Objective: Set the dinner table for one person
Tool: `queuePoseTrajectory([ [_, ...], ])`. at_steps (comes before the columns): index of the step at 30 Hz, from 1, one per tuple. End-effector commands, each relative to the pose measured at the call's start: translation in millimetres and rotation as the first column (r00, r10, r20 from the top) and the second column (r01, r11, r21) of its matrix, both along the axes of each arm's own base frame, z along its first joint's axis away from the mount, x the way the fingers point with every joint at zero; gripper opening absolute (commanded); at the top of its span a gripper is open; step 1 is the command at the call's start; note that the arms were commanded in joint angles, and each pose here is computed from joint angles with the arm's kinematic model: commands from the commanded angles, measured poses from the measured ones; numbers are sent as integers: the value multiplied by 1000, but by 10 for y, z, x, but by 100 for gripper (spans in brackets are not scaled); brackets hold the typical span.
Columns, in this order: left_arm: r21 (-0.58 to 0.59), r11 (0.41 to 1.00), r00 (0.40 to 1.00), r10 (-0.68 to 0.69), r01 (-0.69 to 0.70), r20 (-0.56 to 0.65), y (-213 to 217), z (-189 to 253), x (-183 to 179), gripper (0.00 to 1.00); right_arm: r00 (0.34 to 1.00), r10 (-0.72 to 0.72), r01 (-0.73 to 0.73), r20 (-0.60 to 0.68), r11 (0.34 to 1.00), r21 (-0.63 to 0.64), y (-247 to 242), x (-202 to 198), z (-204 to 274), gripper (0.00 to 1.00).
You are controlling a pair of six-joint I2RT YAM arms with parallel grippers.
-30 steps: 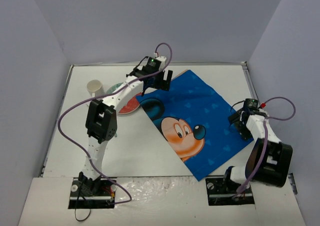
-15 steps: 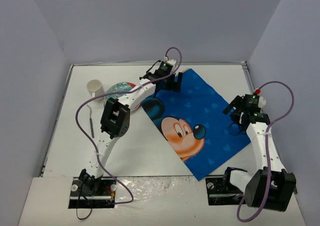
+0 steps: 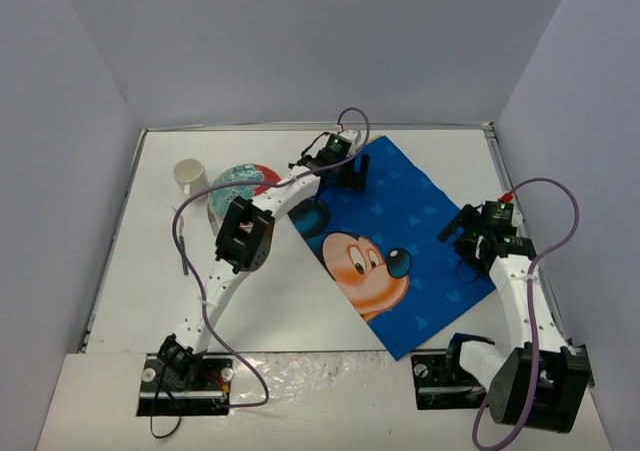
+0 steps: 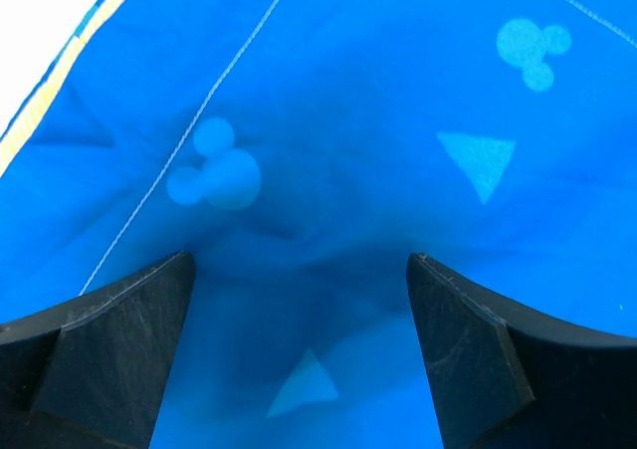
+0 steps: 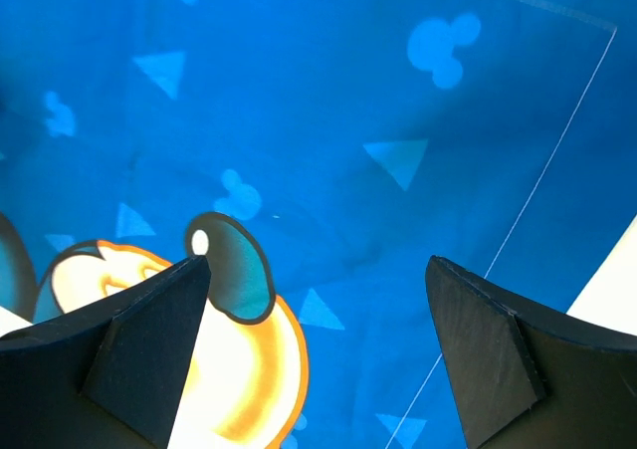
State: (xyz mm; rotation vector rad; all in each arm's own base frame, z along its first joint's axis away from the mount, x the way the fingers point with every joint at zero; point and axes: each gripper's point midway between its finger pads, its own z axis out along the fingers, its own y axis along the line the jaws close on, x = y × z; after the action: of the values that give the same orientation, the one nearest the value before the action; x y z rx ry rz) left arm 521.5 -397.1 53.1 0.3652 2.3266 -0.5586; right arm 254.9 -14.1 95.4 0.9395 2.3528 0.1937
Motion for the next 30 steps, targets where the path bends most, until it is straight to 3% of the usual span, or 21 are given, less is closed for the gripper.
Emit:
queuePoseTrajectory([
  [1,-77,997,994,7,2,112,-167,341,240,84,999,-26,28,-32,998,53,67,55,-157,87],
  [9,-170,985,988,49,-23,149,-351,264,455,84,991,-93,92,-91,996,-18,-131,201,-291,88],
  [18,-242,970,976,36,17,213,-403,847,457,88,946,-242,230,-214,970,-79,-359,69,-673,89],
  [30,-252,968,967,73,-9,245,666,2302,-101,94,922,-318,312,-220,948,-66,-685,415,-995,89],
])
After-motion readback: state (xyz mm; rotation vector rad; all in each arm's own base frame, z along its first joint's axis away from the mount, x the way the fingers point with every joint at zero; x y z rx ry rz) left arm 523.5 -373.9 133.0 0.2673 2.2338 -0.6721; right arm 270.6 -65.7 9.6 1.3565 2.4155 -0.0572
